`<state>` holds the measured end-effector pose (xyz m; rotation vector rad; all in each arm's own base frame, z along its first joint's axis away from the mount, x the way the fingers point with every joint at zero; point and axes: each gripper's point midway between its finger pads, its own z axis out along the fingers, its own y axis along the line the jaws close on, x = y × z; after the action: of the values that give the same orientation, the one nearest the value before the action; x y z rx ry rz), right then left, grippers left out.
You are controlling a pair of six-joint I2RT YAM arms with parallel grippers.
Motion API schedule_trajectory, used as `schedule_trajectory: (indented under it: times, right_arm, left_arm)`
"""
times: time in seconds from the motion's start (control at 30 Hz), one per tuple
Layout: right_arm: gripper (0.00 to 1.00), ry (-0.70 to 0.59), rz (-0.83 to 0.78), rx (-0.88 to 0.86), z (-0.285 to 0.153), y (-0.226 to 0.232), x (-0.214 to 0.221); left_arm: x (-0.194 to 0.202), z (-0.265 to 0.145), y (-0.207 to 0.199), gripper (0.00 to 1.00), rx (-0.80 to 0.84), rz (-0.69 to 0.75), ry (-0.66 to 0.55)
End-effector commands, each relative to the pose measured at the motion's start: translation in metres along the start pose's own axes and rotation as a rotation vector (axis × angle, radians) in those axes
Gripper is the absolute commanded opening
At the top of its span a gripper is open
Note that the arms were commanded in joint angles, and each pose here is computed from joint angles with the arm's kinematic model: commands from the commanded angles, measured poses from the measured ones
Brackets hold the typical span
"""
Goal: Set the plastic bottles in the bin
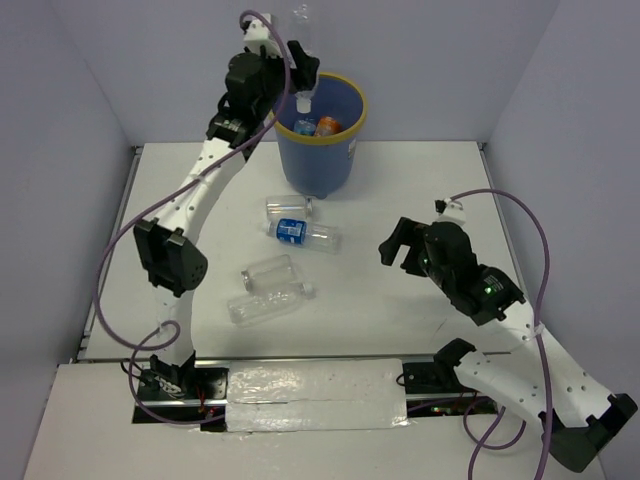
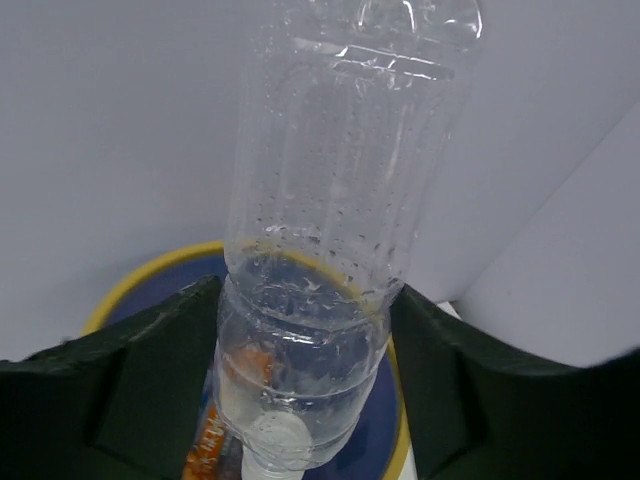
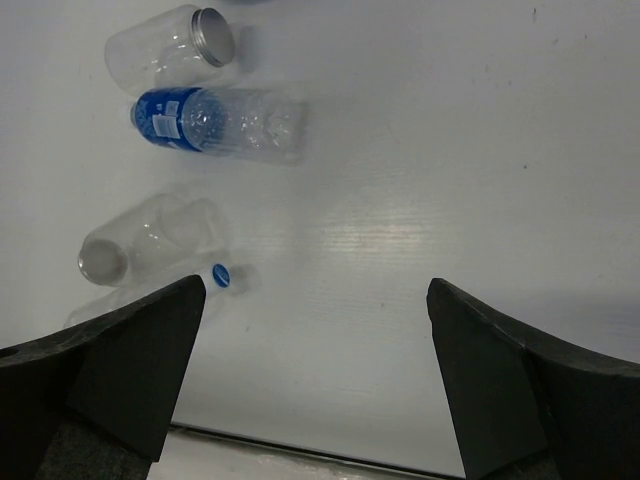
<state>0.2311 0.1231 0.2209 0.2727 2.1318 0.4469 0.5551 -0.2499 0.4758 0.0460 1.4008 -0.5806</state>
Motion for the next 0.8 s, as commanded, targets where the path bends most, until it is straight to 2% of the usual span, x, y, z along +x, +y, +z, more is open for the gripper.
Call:
schedule_trajectory:
  times: [0.0,0.03,0.07,0.13,0.23,0.3,0.33,0.4,0.53,0.7,0.73,0.77]
  right_arm:
    - [1.00,0.006,0.019,0.022,-0.003,-0.008,0.008]
    - [1.00,0.010,0.018,0.026,-0.003,-0.009,0.010]
    - [1.00,0.010,0.017,0.029,-0.003,-0.010,0.010]
    - [1.00,0.007,0.013,0.030,-0.002,-0.010,0.009]
    - [1.00,0.002,0.009,0.020,0.001,-0.006,0.007]
    - [1.00,0.007,0.007,0.005,0.003,-0.002,0.008]
    - [1.00,0.006,0.010,-0.020,0.005,0.003,0.006]
    - [1.00,0.021,0.011,-0.029,0.011,0.006,0.011]
    - [1.00,0.048,-0.006,-0.103,0.022,0.026,0.019]
    - [1.00,0.157,-0.065,-0.172,0.034,0.068,0.049]
    - [1.00,0.184,-0.060,-0.193,0.032,0.079,0.059]
    - [1.00,0.211,0.022,-0.190,0.034,0.087,0.065]
  left_arm:
    - [-0.009,0.019,-0.017,0.82,0.070,-0.048,-0.075]
    - [0.001,0.022,-0.013,0.93,0.056,-0.062,-0.054]
    - [0.009,0.024,-0.011,0.99,0.051,-0.064,-0.031]
    - [0.024,0.024,-0.008,0.99,0.042,-0.074,0.013]
    - [0.011,0.008,-0.013,0.99,0.043,-0.075,0.019]
    - [-0.011,-0.014,-0.015,0.99,0.024,-0.065,0.009]
    - [-0.011,-0.025,-0.014,0.99,0.009,-0.060,0.042]
    - [-0.021,-0.055,-0.012,0.99,-0.031,-0.057,0.064]
    - [0.003,-0.119,0.005,0.99,-0.134,-0.044,0.202]
    - [0.073,-0.222,0.056,0.99,-0.368,-0.013,0.434]
    - [0.077,-0.237,0.065,0.99,-0.424,-0.013,0.438]
    - [0.085,-0.262,0.070,0.99,-0.444,-0.010,0.460]
